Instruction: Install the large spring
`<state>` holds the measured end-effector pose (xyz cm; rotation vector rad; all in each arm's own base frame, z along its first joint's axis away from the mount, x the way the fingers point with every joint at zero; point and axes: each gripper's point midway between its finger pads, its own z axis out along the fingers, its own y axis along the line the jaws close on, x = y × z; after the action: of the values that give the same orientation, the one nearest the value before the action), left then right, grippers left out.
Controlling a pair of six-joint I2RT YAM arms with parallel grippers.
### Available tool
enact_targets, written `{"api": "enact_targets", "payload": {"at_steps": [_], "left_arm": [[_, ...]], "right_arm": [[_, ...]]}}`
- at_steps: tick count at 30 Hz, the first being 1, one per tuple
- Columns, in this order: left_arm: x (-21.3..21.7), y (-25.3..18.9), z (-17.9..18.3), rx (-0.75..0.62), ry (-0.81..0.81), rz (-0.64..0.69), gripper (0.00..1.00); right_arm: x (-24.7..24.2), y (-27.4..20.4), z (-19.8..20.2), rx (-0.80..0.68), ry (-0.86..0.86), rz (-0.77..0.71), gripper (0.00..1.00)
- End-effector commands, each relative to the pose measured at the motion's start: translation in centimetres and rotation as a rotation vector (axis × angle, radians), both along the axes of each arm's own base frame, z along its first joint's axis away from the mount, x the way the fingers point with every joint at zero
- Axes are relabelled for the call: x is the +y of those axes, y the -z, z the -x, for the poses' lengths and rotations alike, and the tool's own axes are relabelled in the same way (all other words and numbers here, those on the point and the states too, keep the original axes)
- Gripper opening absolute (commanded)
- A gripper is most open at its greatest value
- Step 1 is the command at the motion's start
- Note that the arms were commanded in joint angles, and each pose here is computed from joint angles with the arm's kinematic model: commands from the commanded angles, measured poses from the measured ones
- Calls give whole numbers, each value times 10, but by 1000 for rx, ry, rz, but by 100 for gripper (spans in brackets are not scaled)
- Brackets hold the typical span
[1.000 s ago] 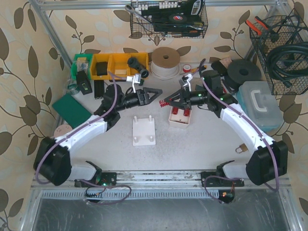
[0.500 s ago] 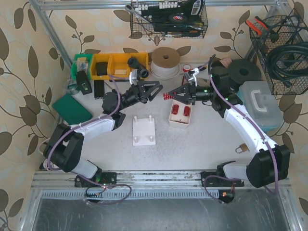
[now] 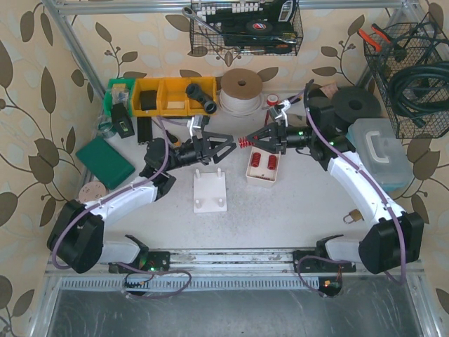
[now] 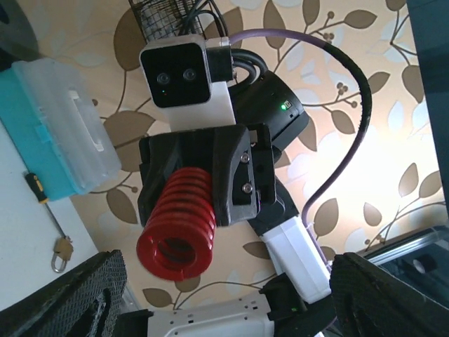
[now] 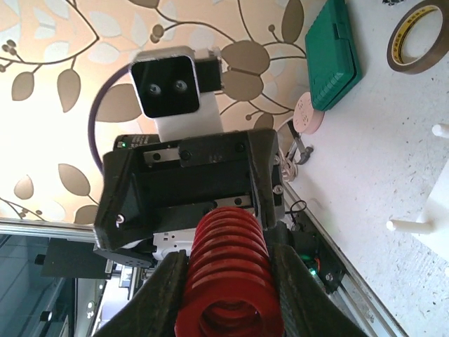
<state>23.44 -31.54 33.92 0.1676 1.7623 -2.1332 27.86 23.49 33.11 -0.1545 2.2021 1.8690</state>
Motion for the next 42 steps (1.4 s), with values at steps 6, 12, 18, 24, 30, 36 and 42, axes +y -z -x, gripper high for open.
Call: {"api": "enact_targets", "payload": {"at_steps": [6,12,18,24,30,36,42], "left_arm": [[-20,-24,10,-95,47,7,83],[-27,-22,11,-97,51,8,84],[-25,-34,10,-122,38,48,72],[-23,-32,11,-124,32,54,61],[-19,-30,2,-118,-9,62,61],[-21,-37,0,-126,1,72,44],[-18,-31,1,-116,-5,57,7]], "right_arm": [[10,-18,8,-63,-38,-10,0],[12,-21,6,-66,-36,-21,0],[11,-20,4,-66,-26,-16,0],[8,-22,1,-68,-15,-19,0],[7,-21,4,-66,-17,-19,0],[7,-20,5,-66,-13,-18,0],[6,-20,5,-80,-9,-7,0]]}}
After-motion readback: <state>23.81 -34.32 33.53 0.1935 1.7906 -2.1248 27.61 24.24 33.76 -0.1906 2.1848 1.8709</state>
